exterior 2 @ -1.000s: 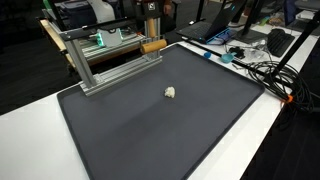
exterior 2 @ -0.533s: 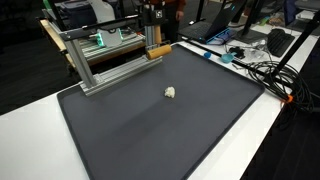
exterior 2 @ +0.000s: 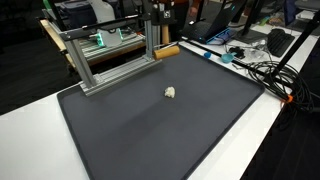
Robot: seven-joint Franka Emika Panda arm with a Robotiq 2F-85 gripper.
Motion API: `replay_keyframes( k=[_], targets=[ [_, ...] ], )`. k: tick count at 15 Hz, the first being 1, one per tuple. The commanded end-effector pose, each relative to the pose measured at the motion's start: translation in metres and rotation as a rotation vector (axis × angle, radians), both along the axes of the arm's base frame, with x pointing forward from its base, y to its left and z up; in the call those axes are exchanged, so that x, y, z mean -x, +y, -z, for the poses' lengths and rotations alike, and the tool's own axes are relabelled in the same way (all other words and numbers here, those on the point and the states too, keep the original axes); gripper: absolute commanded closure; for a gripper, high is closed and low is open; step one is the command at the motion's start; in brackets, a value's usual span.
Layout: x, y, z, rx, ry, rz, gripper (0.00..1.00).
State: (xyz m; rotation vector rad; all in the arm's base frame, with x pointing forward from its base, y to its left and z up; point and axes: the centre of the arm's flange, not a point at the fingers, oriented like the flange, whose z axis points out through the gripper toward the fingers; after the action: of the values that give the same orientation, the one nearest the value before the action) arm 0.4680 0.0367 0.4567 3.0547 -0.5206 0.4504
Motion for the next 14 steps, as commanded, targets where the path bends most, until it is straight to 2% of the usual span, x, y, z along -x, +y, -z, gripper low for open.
replay_keyframes(
  k=[1, 4, 6, 7, 10, 11, 14],
  targets=[
    [-0.049, 0.01, 0.009, 0.035, -0.027, 0.083, 0.79],
    [-0.08, 0.006, 0.025, 0.021, -0.002, 0.093, 0.79],
    [-0.093, 0.0, 0.03, -0.044, 0.034, 0.091, 0.79],
    [-0.064, 0.002, 0.037, -0.002, 0.03, 0.085, 0.54],
    [-0.083, -0.002, 0.046, -0.022, 0.043, 0.096, 0.54],
    [-0.085, -0.001, 0.052, -0.015, 0.032, 0.119, 0.79],
    [-0.089, -0.011, 0.071, -0.008, 0.071, 0.139, 0.79]
  ],
)
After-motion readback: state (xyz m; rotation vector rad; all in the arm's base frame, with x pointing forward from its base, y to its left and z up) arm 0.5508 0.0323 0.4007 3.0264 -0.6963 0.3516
